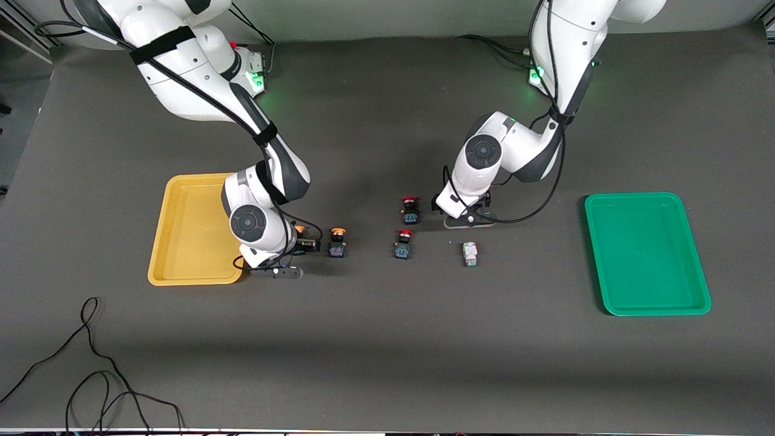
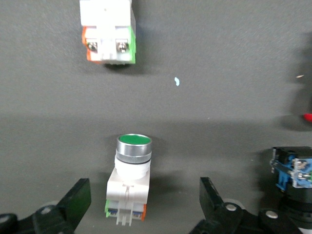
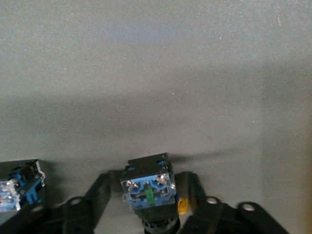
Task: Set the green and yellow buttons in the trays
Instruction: 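Grasp the orange button with the right gripper while the left gripper grasps the green one, then lower the orange button into the yellow tray while the left gripper carries green button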
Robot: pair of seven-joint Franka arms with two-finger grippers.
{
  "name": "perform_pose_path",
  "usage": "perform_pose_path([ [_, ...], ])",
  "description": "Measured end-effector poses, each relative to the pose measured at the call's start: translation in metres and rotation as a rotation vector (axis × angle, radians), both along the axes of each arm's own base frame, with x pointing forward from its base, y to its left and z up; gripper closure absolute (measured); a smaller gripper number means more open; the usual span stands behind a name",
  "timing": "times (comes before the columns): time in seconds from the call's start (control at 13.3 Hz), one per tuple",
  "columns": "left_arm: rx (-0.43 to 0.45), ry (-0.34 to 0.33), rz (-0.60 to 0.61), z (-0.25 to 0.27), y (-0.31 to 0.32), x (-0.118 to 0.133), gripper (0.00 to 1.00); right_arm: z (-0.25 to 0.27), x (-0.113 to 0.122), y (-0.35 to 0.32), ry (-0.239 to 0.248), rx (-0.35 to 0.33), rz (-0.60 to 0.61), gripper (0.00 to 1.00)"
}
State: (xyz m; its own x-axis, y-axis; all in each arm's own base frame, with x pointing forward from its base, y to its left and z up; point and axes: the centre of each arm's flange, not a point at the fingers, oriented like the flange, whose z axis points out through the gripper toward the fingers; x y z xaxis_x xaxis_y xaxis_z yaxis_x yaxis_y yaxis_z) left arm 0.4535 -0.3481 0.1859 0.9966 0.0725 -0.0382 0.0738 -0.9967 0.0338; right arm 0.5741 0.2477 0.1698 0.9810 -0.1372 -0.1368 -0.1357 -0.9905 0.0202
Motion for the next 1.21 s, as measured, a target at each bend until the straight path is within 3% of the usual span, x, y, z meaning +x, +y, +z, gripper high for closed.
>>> perform_pose_path([
  [0.15, 0.004, 0.007, -0.004, -0.006, -0.001, -0.002, 0.02, 0.01, 0.002, 0.0, -0.003, 0.001, -0.001, 0.53],
  [0.23, 0.005, 0.009, -0.007, -0.007, -0.002, -0.004, 0.03, 0.021, 0.003, 0.0, 0.004, -0.001, -0.001, 0.54],
  [0.3, 0.005, 0.009, -0.012, -0.007, -0.004, -0.006, 0.11, 0.038, 0.004, 0.0, 0.011, -0.002, 0.0, 0.54],
  [0.53, 0.005, 0.007, -0.019, -0.006, -0.007, -0.008, 0.49, 0.113, 0.003, -0.003, 0.031, -0.002, 0.004, 0.56],
  [0.68, 0.004, 0.005, -0.023, -0.005, -0.008, -0.008, 0.67, 0.172, -0.003, -0.011, 0.033, 0.0, -0.001, 0.56],
  [0.98, -0.006, -0.013, -0.018, 0.005, -0.008, -0.002, 0.67, 0.258, -0.013, -0.062, 0.022, 0.01, -0.002, 0.56],
  [1.21, -0.012, -0.034, 0.016, 0.054, 0.002, 0.018, 0.67, 0.284, -0.013, -0.126, 0.003, 0.033, 0.036, 0.56],
])
